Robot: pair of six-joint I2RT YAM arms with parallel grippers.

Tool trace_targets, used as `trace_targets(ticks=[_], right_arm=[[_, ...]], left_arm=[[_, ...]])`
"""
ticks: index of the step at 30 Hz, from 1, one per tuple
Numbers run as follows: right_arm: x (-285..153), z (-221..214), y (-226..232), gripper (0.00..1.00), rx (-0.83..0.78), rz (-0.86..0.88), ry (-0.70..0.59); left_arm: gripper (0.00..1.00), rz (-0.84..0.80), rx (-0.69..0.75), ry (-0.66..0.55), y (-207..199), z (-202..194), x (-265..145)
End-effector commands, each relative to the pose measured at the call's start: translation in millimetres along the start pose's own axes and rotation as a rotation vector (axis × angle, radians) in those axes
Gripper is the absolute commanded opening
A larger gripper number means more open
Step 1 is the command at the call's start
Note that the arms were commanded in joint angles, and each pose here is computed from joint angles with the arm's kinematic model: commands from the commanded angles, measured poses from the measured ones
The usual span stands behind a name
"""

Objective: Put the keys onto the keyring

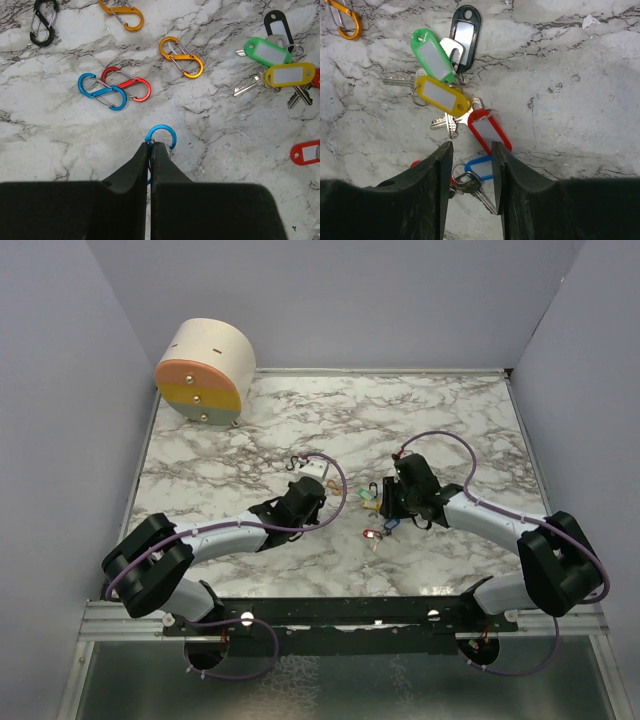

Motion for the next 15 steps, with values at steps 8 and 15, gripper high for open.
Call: trace_targets(ticks=[8, 15], right_arm=[[12, 31, 14, 0.36, 0.047, 0.000, -0.094], [20, 32, 13, 0.36, 0.050, -0.020, -0.084]], left_arm=[[0.00, 0.012, -0.008, -0.032, 3, 5, -4], [0.00, 0.018, -0.003, -0.030, 4, 3, -5]])
Point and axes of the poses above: each gripper's point midway between its finger pads, its own x axis out along the fingers, its own y axis along the line the jaws close on, z = x × y, the point moved 2 cm from there along -x, back along the fingers, and after that the axes turned 11 degrees about x, right-handed, at the moved point
